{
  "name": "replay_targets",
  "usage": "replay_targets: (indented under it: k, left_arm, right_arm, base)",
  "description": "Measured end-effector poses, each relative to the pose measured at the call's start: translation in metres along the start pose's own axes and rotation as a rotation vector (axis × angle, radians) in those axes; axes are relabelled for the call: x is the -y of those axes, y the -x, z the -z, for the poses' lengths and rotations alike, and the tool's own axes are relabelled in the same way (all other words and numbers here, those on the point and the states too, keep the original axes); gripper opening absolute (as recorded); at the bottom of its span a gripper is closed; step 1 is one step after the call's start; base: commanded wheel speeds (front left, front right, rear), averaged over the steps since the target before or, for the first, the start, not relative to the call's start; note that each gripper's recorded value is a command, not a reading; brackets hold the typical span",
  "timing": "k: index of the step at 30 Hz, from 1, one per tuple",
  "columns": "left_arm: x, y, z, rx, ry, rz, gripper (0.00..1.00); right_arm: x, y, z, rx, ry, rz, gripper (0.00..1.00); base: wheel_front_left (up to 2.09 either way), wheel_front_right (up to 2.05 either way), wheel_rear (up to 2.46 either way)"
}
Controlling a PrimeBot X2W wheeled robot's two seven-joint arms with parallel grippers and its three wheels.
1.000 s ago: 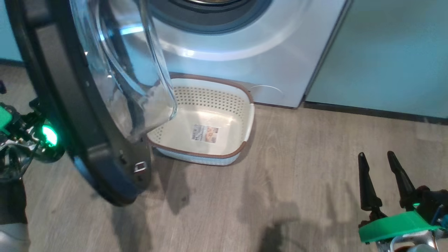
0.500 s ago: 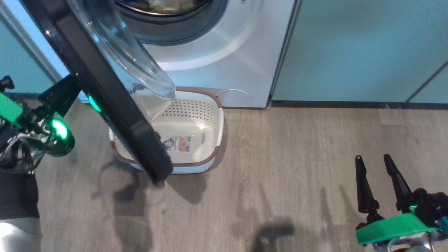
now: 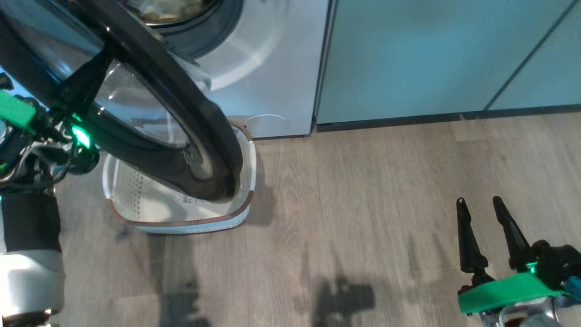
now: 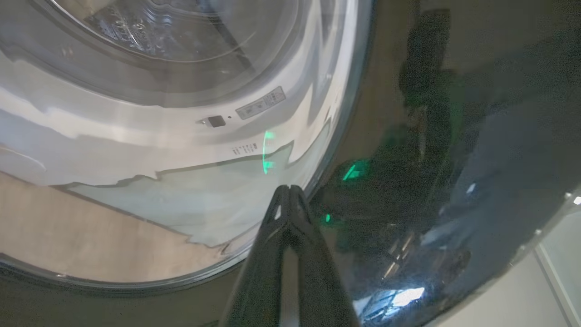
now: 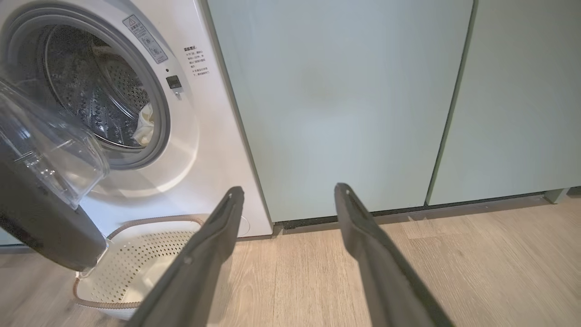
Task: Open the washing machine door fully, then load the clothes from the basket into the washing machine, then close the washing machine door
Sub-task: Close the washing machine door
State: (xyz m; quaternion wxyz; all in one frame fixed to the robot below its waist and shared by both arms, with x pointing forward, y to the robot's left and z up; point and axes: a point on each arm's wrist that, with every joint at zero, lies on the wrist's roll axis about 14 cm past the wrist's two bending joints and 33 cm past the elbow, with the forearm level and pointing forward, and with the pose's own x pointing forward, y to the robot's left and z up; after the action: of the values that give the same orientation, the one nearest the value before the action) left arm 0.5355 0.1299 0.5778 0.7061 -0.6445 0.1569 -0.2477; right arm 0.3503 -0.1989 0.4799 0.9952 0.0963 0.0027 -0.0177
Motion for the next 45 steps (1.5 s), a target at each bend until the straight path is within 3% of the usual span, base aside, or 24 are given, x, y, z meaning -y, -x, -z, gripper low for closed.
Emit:
replay_targets:
  k: [11, 26, 27, 28, 29, 37, 40, 42, 45]
  left_arm:
    - [-0.014, -0.023, 0.002, 0.018, 0.025, -0.012, 0.00]
    - [-0.013, 0.019, -0.034, 0.214, -0.020, -0.009, 0.00]
    - [-0.013, 0.023, -0.036, 0.235, -0.036, -0.013, 0.04]
    - [-0.011, 0.027, -0.037, 0.248, -0.055, -0.012, 0.46]
    - [-0.009, 0.031, -0.039, 0.269, -0.071, -0.012, 1.00]
    - [0.014, 0.054, -0.044, 0.409, -0.193, 0.026, 1.00]
    - [0.025, 0.063, -0.046, 0.457, -0.291, 0.028, 1.00]
    - [0.035, 0.069, -0.050, 0.508, -0.394, 0.021, 1.00]
    - [0.051, 0.076, -0.042, 0.552, -0.656, -0.005, 1.00]
  right_arm:
    - [0.013, 0.004, 0.000, -0.002, 0.000, 0.044, 1.00]
    - [0.009, -0.013, -0.007, 0.028, -0.006, 0.022, 1.00]
    - [0.008, -0.014, -0.007, 0.029, -0.004, 0.017, 1.00]
    - [0.007, -0.015, -0.007, 0.030, 0.000, 0.013, 1.00]
    - [0.006, -0.016, -0.007, 0.031, -0.001, 0.009, 1.00]
    - [-0.001, -0.021, -0.008, 0.037, -0.005, -0.013, 1.00]
    - [-0.002, -0.021, -0.009, 0.039, -0.006, -0.017, 1.00]
    - [-0.003, -0.021, -0.009, 0.040, 0.000, -0.020, 1.00]
    - [-0.003, -0.021, -0.012, 0.047, 0.001, -0.021, 1.00]
  base:
    - [0.00, 0.00, 0.00]
    - [0.00, 0.00, 0.00]
    - [0.00, 0.00, 0.00]
    - [0.00, 0.00, 0.00]
    - [0.00, 0.00, 0.00]
    - [0.00, 0.00, 0.00]
    - [0.00, 0.00, 0.00]
    - [0.00, 0.00, 0.00]
    - [0.00, 0.00, 0.00]
